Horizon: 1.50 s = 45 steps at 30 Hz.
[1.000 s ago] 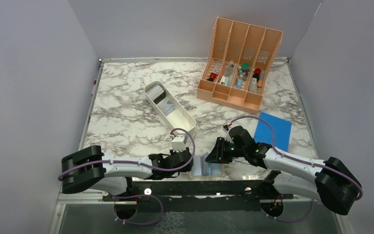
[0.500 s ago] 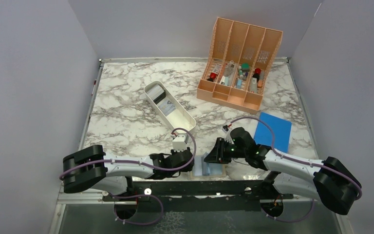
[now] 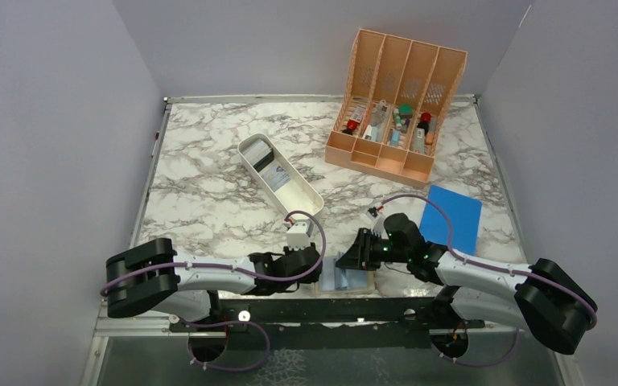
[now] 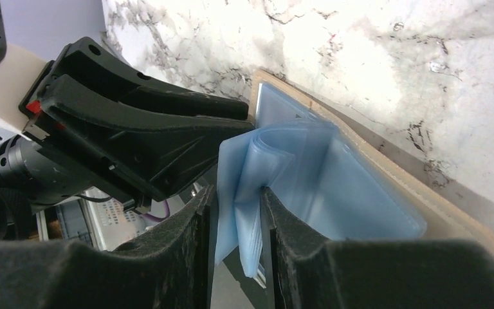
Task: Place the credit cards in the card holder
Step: Turn over the card slot in the card holder.
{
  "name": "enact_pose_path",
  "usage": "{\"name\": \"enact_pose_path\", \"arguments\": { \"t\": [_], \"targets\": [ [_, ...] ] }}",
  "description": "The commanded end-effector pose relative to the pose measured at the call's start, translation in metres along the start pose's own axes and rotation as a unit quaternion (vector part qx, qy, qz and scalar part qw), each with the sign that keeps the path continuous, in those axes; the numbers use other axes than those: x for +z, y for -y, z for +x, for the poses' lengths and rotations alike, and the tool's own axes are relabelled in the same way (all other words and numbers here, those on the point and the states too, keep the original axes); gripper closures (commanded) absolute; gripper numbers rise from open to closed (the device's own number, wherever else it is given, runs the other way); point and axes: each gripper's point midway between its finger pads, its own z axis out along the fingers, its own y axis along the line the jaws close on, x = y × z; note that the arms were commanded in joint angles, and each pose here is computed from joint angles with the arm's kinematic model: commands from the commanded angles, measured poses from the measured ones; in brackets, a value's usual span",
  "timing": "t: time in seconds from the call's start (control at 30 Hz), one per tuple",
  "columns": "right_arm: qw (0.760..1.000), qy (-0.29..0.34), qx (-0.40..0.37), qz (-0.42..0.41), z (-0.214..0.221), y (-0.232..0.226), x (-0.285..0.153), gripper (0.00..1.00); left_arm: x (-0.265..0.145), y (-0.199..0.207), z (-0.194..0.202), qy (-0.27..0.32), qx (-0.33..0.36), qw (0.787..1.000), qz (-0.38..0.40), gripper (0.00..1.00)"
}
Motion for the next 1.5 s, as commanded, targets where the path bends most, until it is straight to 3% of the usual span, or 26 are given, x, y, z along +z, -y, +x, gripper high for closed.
{"name": "enact_pose_path", "arguments": {
  "t": [0.0,0.7,0.8,0.87,1.1,1.47],
  "targets": [
    [0.999,0.007,-0.019,-0.05,-0.003,-0.019,-0.001,0.67,0.001,-0.011,0.019,-0.04,0.017,0.999,-0.016,0.72],
    [0.997,0.008,-0.051,-0.059,-0.001,-0.014,0.002,0.58,0.002,-0.01,0.02,-0.044,0.02,0.999,-0.018,0.72],
    [0.998,0.007,-0.048,-0.048,0.0,-0.008,0.004,0.7,0.002,-0.009,0.019,-0.044,0.021,0.999,-0.018,0.72],
    [0.998,0.003,-0.046,-0.037,0.001,-0.003,0.006,0.71,0.002,-0.009,0.02,-0.045,0.021,0.999,-0.018,0.72],
    [0.998,-0.008,-0.029,0.052,-0.001,0.018,0.005,0.58,0.004,-0.006,0.019,-0.044,0.022,0.999,-0.016,0.73],
    [0.97,0.021,-0.009,0.242,-0.009,0.039,-0.012,0.53,-0.003,0.004,0.012,-0.033,0.002,0.999,0.017,0.72]
  ]
}}
